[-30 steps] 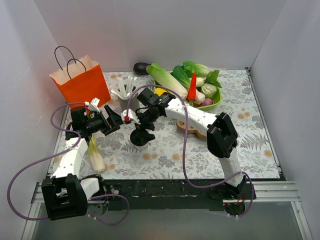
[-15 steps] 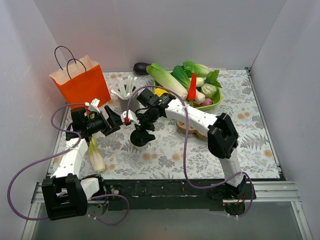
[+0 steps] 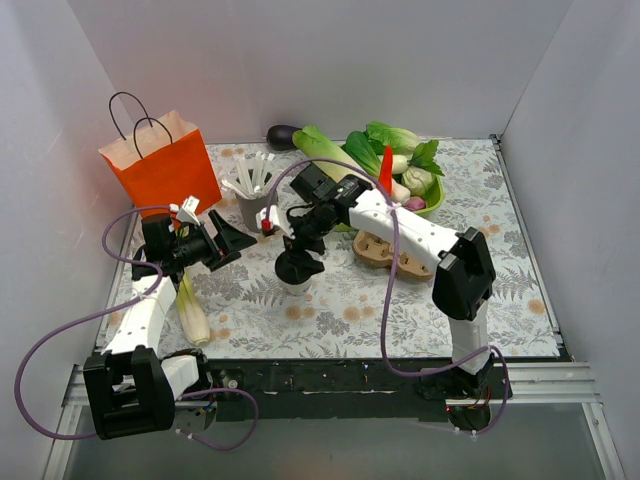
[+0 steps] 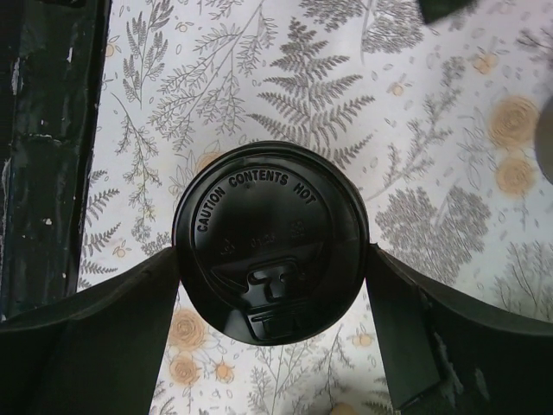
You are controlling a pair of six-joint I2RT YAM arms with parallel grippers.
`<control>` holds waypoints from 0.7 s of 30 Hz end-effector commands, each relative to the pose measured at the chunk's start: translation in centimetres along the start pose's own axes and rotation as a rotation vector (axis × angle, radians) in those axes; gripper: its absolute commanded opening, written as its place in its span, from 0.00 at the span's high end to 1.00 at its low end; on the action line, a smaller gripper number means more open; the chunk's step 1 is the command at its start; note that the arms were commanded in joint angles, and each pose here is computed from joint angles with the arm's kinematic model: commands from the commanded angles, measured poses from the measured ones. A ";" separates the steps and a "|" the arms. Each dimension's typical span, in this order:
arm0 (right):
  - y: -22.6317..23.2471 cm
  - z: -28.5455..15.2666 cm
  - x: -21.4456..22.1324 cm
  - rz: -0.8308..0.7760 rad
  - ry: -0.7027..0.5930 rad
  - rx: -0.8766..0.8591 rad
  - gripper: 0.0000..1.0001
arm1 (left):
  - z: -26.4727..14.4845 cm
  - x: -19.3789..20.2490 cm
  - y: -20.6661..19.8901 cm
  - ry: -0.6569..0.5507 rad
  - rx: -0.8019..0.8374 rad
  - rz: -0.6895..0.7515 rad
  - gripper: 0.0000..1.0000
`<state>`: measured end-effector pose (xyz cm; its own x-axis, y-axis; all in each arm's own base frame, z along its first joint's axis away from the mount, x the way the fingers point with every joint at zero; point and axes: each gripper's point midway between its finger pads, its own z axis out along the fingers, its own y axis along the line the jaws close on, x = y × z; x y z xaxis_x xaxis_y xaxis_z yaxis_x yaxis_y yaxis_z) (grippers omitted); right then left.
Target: Pack the takeout coffee
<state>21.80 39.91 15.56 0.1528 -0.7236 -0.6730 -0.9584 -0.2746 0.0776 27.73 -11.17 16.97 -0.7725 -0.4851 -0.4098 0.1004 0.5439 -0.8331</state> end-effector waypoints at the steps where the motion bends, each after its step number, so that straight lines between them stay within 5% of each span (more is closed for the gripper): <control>1: -0.5 -5.2 -0.9 0.077 -0.081 0.079 0.32 | -0.1 -0.7 -0.6 -0.010 0.026 0.011 0.02; 13: -4.2 -16.6 3.1 0.294 -0.175 0.312 0.33 | 0.4 -1.2 -0.5 -0.005 0.031 -0.007 0.02; 21: -1.3 -27.4 12.8 0.628 -0.232 0.597 0.35 | 0.6 -1.9 -0.5 -0.006 0.034 -0.016 0.02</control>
<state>32.44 19.55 25.73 -0.3067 -0.5603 -0.7694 -0.9180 0.3877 0.0836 28.54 -11.17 15.95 -0.7890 -0.5022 -0.3538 0.0530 0.5182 -0.8536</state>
